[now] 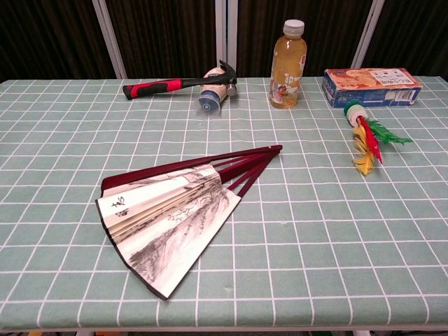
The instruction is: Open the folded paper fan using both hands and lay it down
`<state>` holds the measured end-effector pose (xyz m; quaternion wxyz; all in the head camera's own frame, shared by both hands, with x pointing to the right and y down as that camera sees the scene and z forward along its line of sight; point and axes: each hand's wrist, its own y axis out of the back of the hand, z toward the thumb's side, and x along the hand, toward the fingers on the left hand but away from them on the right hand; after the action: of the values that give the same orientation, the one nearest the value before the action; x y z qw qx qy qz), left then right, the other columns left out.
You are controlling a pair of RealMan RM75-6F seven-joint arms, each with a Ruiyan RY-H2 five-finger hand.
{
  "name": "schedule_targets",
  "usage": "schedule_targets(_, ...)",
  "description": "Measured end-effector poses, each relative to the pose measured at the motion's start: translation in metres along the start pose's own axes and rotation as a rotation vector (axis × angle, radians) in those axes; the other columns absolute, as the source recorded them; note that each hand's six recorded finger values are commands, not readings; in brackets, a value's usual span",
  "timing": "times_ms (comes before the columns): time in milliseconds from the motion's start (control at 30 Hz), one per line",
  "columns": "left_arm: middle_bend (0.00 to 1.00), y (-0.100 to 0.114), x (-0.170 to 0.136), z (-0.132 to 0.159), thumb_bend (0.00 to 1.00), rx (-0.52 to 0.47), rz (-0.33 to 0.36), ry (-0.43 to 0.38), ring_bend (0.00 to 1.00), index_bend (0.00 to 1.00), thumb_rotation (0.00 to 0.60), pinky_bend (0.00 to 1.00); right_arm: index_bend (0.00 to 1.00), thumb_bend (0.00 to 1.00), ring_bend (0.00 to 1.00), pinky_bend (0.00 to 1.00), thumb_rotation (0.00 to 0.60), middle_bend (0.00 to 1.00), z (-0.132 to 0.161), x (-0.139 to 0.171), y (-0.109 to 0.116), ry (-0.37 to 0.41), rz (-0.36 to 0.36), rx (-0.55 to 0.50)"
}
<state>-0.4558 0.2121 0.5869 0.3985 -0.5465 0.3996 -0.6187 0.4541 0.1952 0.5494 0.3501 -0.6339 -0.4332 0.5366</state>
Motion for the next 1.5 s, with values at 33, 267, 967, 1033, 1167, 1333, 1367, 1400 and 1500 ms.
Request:
schedule_targets(33, 0.18, 0.000, 0.000, 0.000, 0.00, -0.002, -0.001, -0.001, 0.10, 0.22, 0.600, 0.13, 0.12, 0.30, 0.00, 0.00, 0.600, 0.07, 0.000, 0.000, 0.000, -0.001, -0.001, 0.000)
schedule_targets(267, 0.18, -0.002, 0.001, 0.002, 0.00, -0.011, -0.009, -0.015, 0.10, 0.22, 0.600, 0.13, 0.12, 0.30, 0.00, 0.00, 0.600, 0.07, 0.000, 0.001, 0.001, -0.006, -0.007, 0.004)
schedule_targets(967, 0.29, 0.016, 0.098, 0.114, 0.07, -0.132, -0.106, -0.414, 0.26, 0.30, 0.600, 0.32, 0.12, 0.30, 0.00, 0.00, 0.600, 0.07, 0.005, -0.009, 0.014, 0.035, -0.030, 0.032)
schedule_targets(1033, 0.30, 0.013, 0.108, 0.133, 0.08, -0.176, -0.166, -0.456, 0.27, 0.30, 0.600, 0.35, 0.12, 0.30, 0.00, 0.00, 0.600, 0.07, 0.005, -0.008, 0.015, 0.035, -0.032, 0.033)
schedule_targets(1167, 0.31, 0.005, 0.132, 0.180, 0.13, -0.244, -0.309, -0.534, 0.29, 0.29, 0.600, 0.38, 0.12, 0.30, 0.00, 0.00, 0.600, 0.07, 0.005, -0.007, 0.016, 0.033, -0.034, 0.034)
schedule_targets(1333, 0.37, -0.010, 0.154, 0.230, 0.21, -0.313, -0.439, -0.560, 0.35, 0.32, 0.600, 0.43, 0.12, 0.30, 0.00, 0.00, 0.600, 0.07, 0.004, -0.006, 0.019, 0.028, -0.034, 0.041)
schedule_targets(1367, 0.37, -0.016, 0.157, 0.240, 0.21, -0.330, -0.468, -0.556, 0.35, 0.32, 0.600, 0.44, 0.12, 0.30, 0.00, 0.00, 0.600, 0.07, 0.004, -0.006, 0.019, 0.026, -0.033, 0.042)
schedule_targets(1400, 0.37, -0.020, 0.159, 0.247, 0.21, -0.340, -0.491, -0.553, 0.35, 0.32, 0.600, 0.45, 0.12, 0.30, 0.00, 0.00, 0.600, 0.07, 0.004, -0.006, 0.020, 0.024, -0.033, 0.044)
schedule_targets(1500, 0.37, -0.034, 0.165, 0.270, 0.21, -0.364, -0.557, -0.544, 0.35, 0.32, 0.600, 0.46, 0.12, 0.30, 0.00, 0.00, 0.600, 0.07, 0.003, -0.005, 0.021, 0.016, -0.033, 0.047)
